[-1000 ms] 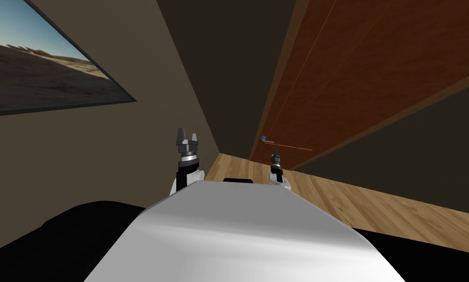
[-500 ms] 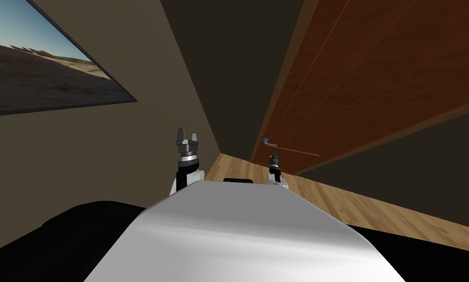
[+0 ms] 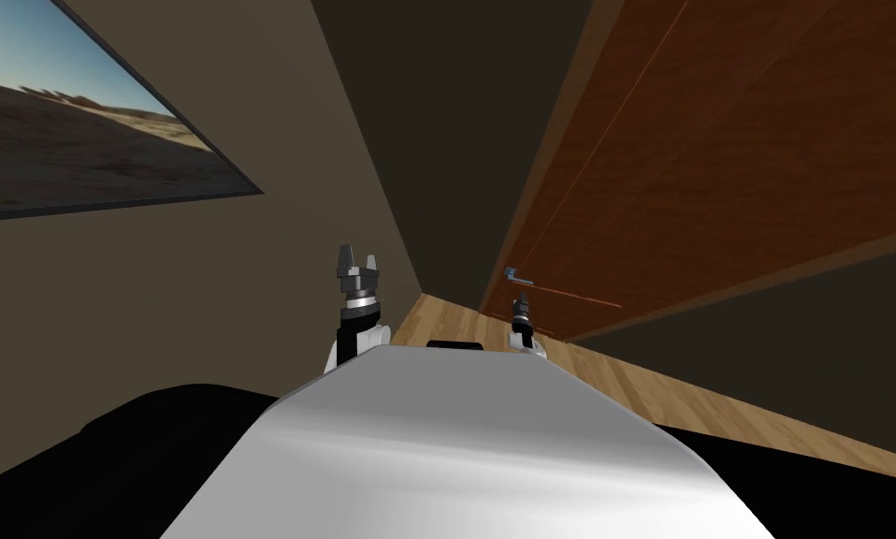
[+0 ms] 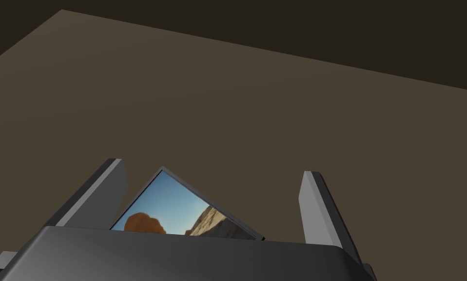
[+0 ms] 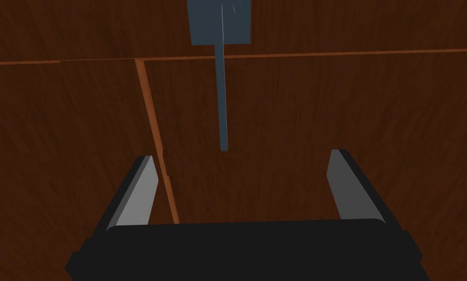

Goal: Pull the door open

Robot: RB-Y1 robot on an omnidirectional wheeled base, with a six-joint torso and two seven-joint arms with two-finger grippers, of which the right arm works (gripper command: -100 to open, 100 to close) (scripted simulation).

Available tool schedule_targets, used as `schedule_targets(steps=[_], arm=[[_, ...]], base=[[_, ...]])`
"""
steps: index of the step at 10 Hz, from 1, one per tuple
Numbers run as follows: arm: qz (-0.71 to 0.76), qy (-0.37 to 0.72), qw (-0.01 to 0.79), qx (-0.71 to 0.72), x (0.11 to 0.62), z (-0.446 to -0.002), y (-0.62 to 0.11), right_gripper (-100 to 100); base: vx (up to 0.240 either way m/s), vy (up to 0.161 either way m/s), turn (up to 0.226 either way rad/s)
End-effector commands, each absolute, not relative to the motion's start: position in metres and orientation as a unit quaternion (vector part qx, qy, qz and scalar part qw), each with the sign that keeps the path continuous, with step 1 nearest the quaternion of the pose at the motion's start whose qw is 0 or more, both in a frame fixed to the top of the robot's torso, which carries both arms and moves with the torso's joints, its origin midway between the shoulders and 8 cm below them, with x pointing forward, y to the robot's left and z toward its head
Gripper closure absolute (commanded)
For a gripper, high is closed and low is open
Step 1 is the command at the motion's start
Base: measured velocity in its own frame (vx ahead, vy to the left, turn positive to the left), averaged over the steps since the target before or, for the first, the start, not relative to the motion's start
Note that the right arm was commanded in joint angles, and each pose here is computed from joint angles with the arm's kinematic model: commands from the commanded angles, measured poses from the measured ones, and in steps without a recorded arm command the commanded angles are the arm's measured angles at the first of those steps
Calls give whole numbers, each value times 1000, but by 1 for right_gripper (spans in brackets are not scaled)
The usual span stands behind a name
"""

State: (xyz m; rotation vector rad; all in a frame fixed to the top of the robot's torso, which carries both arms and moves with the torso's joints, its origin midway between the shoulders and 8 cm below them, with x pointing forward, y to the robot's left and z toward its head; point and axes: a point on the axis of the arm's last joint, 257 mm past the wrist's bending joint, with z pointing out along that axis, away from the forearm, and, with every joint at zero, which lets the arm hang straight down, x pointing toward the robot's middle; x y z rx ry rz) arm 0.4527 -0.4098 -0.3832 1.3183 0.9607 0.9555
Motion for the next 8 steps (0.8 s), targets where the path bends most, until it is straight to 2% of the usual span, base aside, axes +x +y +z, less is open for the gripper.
schedule_targets(steps=[1, 4, 8], arm=[[410, 410, 577, 575, 452, -392, -404, -100], [406, 407, 580, 578, 446, -392, -418, -100], [396, 397, 586, 585, 430, -393, -449, -100]], base=[[69, -53, 97], [63, -25, 43], [191, -29, 95]])
